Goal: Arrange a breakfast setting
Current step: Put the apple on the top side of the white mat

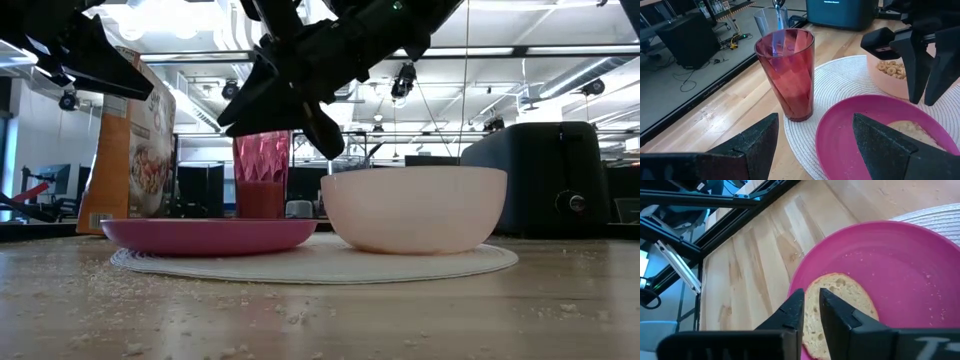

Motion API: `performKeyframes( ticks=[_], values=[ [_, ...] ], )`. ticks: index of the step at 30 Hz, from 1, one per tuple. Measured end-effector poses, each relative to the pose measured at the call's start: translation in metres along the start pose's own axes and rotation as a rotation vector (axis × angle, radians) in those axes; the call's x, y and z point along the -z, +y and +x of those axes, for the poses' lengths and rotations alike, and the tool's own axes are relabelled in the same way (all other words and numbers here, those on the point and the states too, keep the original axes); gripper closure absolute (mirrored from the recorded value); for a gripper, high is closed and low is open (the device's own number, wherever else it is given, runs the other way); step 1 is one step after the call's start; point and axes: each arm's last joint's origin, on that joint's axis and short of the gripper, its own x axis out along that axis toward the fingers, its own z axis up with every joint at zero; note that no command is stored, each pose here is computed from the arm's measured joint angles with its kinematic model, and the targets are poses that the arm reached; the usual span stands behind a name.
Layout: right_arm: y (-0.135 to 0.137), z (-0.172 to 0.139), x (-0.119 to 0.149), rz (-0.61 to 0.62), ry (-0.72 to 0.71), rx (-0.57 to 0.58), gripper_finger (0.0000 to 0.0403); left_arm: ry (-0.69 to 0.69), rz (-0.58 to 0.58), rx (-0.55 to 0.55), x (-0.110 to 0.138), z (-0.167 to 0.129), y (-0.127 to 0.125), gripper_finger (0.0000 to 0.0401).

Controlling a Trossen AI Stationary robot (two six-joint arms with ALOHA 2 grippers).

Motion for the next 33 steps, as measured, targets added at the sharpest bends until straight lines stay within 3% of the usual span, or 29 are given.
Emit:
performKeyframes(
  ticks=[4, 9, 12, 25, 33],
  values=[
    [0.002, -0.003, -0.002, 0.007, 0.028, -0.039, 0.0325, 0.0, 0.0, 0.0, 0.0, 0.0, 0.0, 0.0164],
    [0.018, -0.018, -0.015, 0.011, 0.073, -0.175, 0.0303, 0.0, -0.001, 0.0, 0.0, 0.0, 0.0, 0.0164],
    [0.022, -0.029, -0.018, 0.034, 0.115, -0.142, 0.0301, -0.001, -0.001, 0.0, 0.0, 0.0, 0.0, 0.0164],
    [0.034, -0.069, -0.009, 0.292, 0.394, 0.302, 0.0273, -0.035, 0.043, -0.002, -0.01, -0.004, 0.002, 0.0164],
    [0.044, -0.113, 0.012, 0.49, 0.653, 0.695, 0.0237, -0.033, 0.085, 0.035, -0.031, -0.012, -0.001, 0.0164]
  ],
)
